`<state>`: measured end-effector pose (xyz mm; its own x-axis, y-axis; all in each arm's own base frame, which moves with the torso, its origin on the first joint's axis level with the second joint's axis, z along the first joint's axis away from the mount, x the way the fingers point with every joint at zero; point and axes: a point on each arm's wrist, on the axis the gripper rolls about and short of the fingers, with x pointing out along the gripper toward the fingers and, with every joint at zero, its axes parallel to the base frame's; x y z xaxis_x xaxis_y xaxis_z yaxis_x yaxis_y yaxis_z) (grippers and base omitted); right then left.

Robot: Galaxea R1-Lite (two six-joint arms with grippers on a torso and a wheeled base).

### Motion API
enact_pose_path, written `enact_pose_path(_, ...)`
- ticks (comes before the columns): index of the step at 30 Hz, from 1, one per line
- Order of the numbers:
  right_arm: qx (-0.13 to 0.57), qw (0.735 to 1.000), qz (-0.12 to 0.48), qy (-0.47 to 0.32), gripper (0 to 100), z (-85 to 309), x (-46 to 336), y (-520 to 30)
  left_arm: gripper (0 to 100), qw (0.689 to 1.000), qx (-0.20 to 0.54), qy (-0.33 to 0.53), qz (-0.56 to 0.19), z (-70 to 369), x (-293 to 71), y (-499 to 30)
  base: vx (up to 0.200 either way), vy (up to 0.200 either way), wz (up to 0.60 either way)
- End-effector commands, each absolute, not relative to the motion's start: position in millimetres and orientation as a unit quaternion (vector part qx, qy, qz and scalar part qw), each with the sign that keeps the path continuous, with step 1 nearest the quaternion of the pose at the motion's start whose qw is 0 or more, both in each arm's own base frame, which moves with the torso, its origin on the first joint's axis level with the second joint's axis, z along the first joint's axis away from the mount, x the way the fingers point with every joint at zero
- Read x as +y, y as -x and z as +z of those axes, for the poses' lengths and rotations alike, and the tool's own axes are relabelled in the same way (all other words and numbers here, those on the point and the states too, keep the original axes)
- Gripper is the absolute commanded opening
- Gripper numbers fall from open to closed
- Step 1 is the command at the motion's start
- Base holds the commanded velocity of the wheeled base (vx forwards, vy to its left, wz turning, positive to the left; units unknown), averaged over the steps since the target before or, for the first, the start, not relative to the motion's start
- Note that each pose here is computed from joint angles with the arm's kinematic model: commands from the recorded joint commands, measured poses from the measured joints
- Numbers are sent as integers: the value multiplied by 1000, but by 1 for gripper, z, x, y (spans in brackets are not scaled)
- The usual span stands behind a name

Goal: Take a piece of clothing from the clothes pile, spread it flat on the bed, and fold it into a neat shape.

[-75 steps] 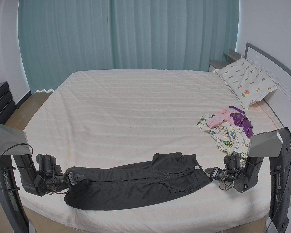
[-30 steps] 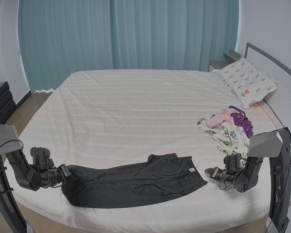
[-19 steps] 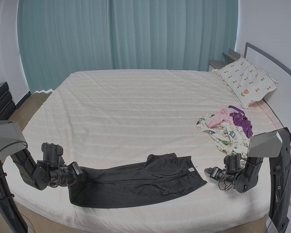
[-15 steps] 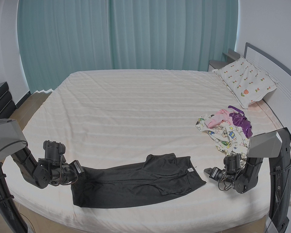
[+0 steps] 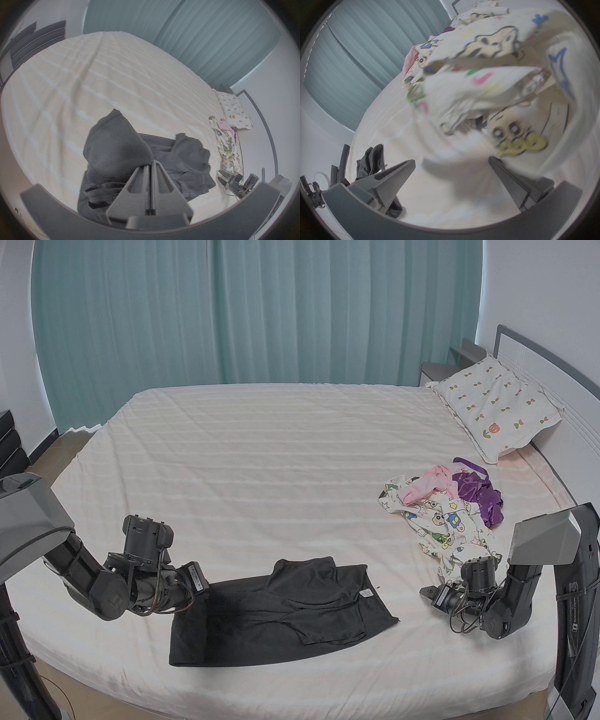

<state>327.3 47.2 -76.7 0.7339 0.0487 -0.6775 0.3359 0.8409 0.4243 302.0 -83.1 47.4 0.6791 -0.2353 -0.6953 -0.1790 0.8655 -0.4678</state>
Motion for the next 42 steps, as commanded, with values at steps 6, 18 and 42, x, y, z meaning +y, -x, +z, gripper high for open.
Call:
enact_pose_path(6,356,890,-82,-271,100,-77,47,-327,0,882,407,237,-32,44,-120,-333,0,-200,0)
enact_pose_path(18,357,891,-82,-270,100,-77,47,-327,0,871,426,240,-48,29,-163,-362,0,-167,0)
enact_pose_path(42,357,891,-81,-270,100,-78,48,-327,100,861,414,285,-83,28,-207,-374,0,0,0)
